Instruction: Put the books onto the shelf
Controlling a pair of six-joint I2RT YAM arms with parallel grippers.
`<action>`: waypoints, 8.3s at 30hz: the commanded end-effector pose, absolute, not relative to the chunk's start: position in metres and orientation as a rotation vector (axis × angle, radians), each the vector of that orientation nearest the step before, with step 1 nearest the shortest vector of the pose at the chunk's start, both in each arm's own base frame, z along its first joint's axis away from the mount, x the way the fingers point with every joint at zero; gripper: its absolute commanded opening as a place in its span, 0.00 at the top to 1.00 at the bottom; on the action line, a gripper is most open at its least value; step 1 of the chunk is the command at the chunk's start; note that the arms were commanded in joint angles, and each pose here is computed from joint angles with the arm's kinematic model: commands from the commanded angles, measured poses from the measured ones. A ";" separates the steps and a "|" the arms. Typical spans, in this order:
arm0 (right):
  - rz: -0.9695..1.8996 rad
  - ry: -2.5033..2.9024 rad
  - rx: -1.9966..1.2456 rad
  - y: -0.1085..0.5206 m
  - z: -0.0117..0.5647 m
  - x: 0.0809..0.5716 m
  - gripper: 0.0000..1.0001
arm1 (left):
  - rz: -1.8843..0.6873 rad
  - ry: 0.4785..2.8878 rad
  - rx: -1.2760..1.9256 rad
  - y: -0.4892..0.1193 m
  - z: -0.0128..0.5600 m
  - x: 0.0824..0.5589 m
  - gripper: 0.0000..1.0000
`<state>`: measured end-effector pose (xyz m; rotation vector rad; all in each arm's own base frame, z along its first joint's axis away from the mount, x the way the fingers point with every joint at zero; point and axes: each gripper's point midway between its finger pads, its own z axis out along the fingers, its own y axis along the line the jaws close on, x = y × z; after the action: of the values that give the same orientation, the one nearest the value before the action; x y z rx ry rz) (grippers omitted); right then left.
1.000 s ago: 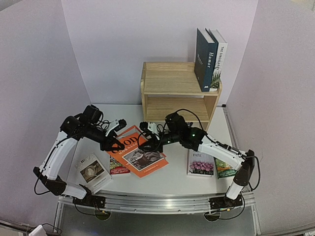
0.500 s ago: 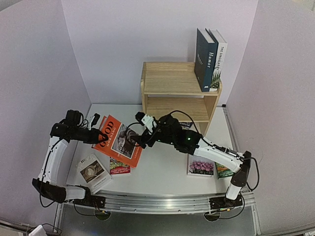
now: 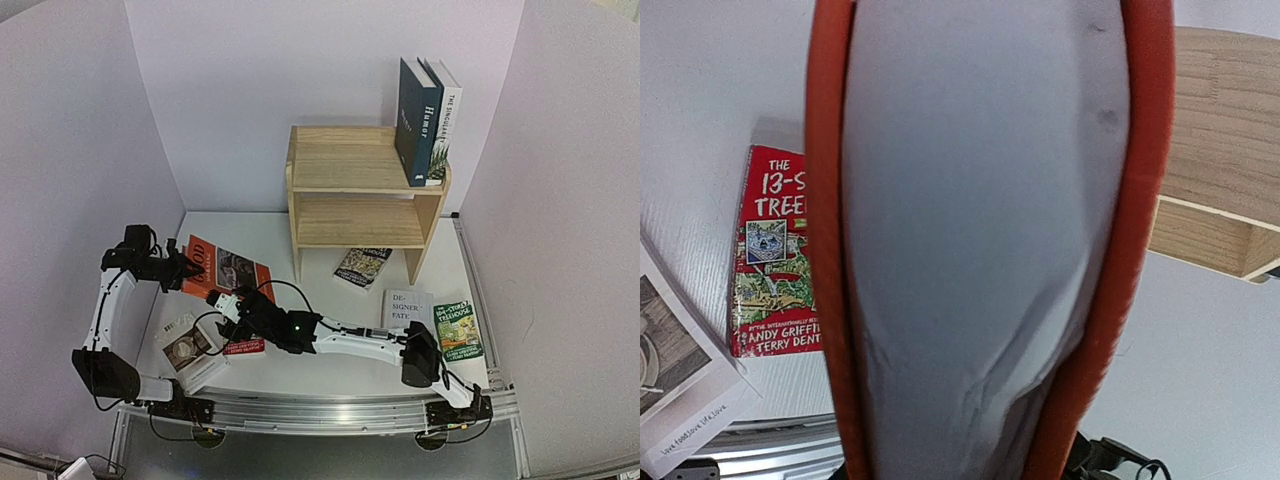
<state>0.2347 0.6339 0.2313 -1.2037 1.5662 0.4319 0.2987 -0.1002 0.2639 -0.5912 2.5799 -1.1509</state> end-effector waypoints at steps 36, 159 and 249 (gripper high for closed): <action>0.794 1.385 -0.636 0.538 0.467 0.276 0.81 | -0.319 1.882 -0.083 -0.022 0.473 0.331 0.00; 0.139 1.269 -0.128 0.251 0.535 0.407 0.65 | -0.549 1.990 -0.037 -0.053 0.401 0.324 0.00; 0.044 1.143 0.116 0.205 0.568 0.413 0.60 | -0.559 2.041 0.036 -0.060 0.375 0.321 0.00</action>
<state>0.4420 0.2196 0.5336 0.0597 1.2202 -0.0363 0.3266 -0.0542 0.3762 -0.0439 2.0613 -0.5597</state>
